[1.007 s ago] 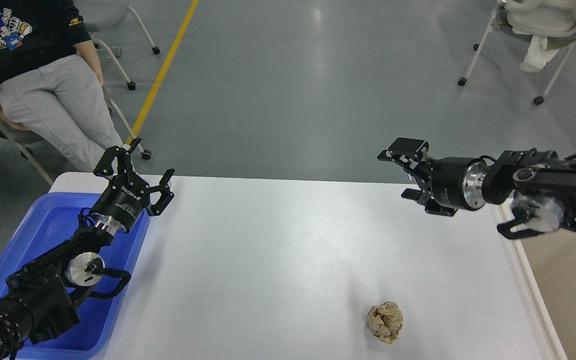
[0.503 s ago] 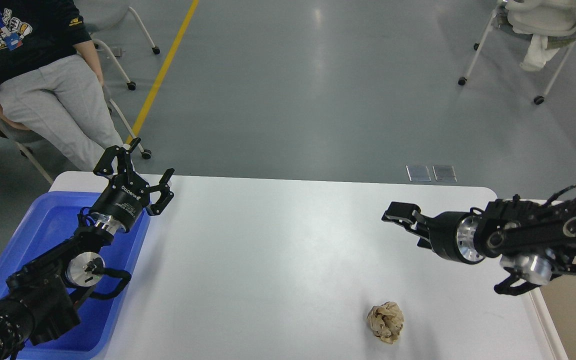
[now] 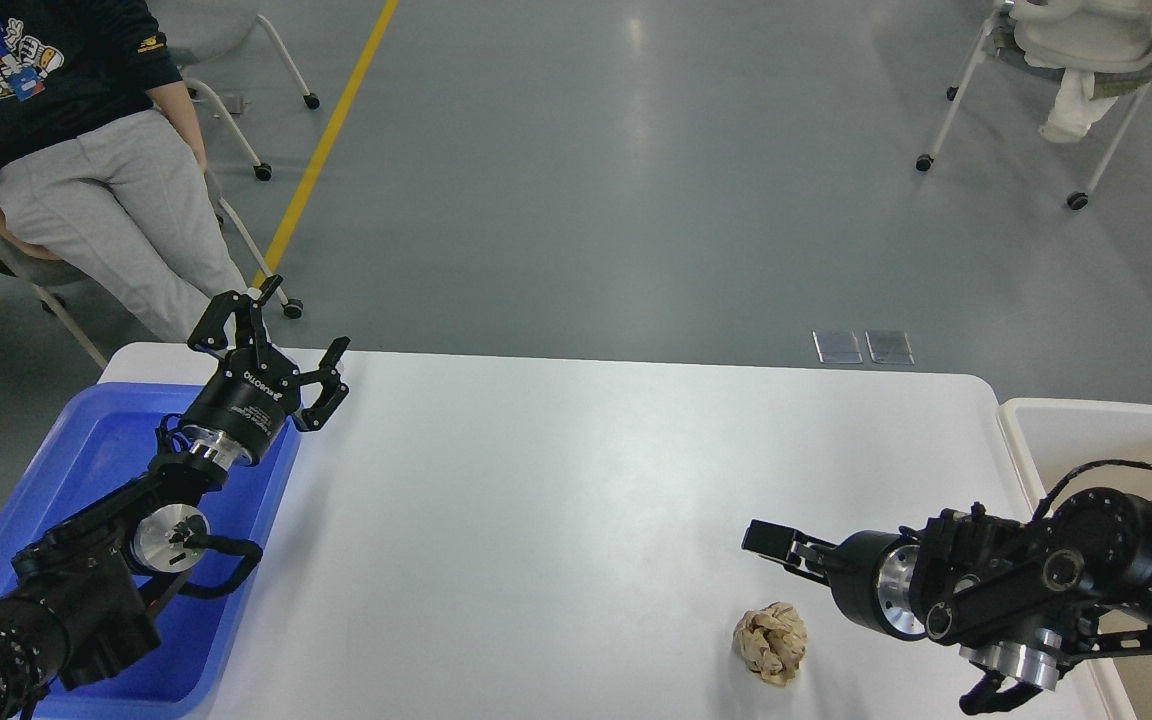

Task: Tidy desktop
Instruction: 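Swing the right gripper inward and lower it toward the crumpled paper ball, then close the right gripper around the crumpled beige paper ball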

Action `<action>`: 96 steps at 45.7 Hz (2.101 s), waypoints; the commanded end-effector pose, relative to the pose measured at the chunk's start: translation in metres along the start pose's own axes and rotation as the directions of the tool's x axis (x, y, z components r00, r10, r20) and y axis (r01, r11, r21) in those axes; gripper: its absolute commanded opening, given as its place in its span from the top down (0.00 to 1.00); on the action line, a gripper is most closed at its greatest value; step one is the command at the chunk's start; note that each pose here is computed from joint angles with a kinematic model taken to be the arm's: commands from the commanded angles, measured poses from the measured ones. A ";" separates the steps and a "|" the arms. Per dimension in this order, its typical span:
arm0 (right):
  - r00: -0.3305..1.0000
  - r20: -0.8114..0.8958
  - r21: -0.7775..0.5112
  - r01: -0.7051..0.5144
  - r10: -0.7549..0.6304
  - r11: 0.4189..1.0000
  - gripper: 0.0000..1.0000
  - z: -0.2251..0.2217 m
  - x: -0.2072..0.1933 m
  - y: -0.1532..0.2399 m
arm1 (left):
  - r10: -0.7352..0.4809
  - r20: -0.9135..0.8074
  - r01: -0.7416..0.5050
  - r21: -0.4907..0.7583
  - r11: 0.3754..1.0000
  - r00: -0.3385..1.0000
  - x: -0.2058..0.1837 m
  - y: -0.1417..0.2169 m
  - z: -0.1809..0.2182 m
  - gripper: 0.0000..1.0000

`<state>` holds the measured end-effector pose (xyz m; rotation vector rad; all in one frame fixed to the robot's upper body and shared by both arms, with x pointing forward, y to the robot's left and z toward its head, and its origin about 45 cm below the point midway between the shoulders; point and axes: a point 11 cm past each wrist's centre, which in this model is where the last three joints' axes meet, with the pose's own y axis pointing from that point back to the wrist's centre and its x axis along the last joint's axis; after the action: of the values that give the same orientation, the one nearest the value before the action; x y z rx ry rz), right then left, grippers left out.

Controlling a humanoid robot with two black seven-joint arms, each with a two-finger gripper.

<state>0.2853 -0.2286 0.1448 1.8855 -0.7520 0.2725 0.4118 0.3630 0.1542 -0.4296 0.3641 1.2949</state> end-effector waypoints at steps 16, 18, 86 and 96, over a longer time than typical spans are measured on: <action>0.998 -0.048 -0.011 0.034 -0.034 0.999 0.00 0.027 -0.053 -0.015 | 0.000 0.000 0.000 0.000 1.000 1.000 0.000 0.000 0.000 0.00; 0.998 -0.050 -0.014 0.026 -0.026 1.000 0.00 0.029 -0.052 -0.017 | 0.000 0.000 0.000 0.000 1.000 1.000 0.000 0.000 0.000 0.00; 0.998 -0.024 0.014 0.057 -0.057 0.998 0.54 0.028 -0.075 -0.031 | 0.000 0.000 0.000 0.000 1.000 1.000 0.000 0.000 0.000 0.00; 0.998 -0.015 0.012 0.054 -0.054 0.998 1.00 0.028 -0.075 -0.032 | 0.000 0.000 0.000 0.000 1.000 1.000 0.000 0.000 0.000 0.00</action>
<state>0.2423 -0.2188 0.0713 1.9050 -0.6872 0.2614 0.4118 0.3630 0.1542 -0.4296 0.3641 1.2949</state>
